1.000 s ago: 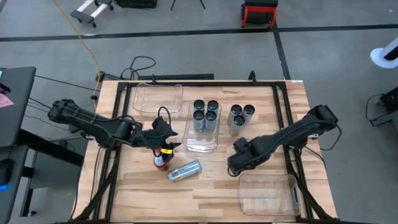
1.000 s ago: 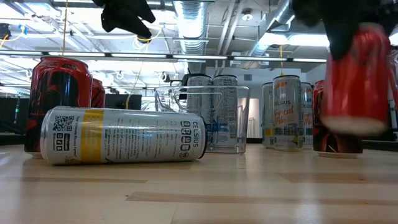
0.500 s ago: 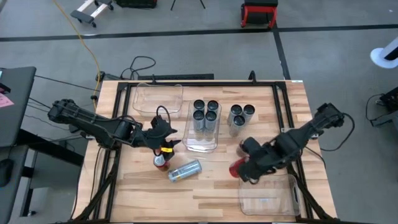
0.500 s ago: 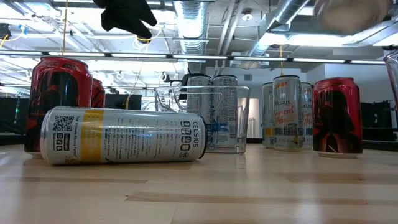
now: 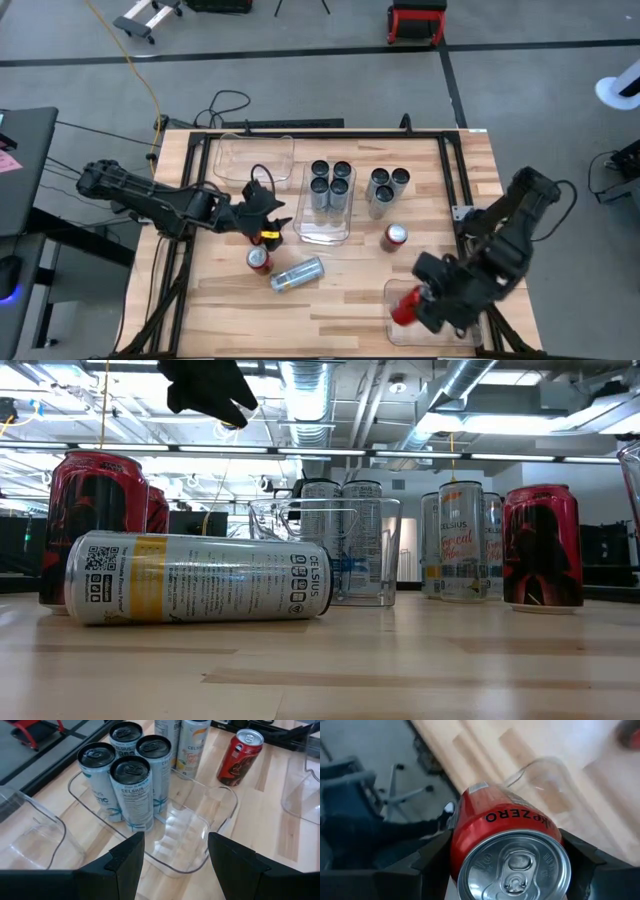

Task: Sort soda cans
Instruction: Put the red soda can into the bottom transparent bin

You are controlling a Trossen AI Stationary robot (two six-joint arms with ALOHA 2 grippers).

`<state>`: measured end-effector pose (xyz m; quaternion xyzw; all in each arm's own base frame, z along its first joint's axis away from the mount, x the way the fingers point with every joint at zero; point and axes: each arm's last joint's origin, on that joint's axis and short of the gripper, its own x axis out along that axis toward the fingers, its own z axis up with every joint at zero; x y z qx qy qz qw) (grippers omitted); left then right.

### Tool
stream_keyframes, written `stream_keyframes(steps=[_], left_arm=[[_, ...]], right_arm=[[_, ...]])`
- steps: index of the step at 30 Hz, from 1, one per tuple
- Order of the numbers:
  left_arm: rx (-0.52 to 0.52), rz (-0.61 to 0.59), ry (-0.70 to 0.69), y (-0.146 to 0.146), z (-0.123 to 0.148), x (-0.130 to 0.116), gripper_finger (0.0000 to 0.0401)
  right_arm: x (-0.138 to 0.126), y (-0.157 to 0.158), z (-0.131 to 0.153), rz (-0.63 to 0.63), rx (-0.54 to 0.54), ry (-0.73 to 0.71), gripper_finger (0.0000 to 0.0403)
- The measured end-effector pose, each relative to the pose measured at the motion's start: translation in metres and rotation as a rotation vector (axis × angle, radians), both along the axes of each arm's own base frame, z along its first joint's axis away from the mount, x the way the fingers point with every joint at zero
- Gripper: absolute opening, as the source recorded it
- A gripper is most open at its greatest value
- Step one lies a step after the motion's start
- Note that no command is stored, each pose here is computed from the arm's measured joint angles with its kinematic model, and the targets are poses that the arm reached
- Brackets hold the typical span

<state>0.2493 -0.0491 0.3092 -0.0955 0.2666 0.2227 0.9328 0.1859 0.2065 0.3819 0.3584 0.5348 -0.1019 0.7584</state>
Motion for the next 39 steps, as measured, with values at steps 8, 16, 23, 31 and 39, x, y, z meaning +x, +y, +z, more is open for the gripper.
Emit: stream_keyframes(steps=[8,16,23,31,39], left_arm=[[0.0,0.002,0.0,0.001,0.0,0.0,0.0213],[-0.002,0.004,0.0,0.001,0.0,0.0,0.0213],[-0.007,0.006,-0.003,0.001,0.0,0.0,0.0213],[-0.018,0.013,-0.008,0.001,0.0,0.0,0.0213],[-0.04,0.004,-0.006,0.0,0.0,0.0,0.0213]], right_arm=[[-0.021,0.012,-0.011,-0.05,-0.011,0.095,0.0289],[-0.008,0.021,-0.042,-0.12,-0.171,0.224,0.029],[0.02,0.033,-0.077,-0.113,-0.283,0.293,0.029],[0.05,0.043,-0.125,-0.034,-0.416,0.419,0.0291],[0.072,0.041,-0.153,0.05,-0.471,0.455,0.0296]])
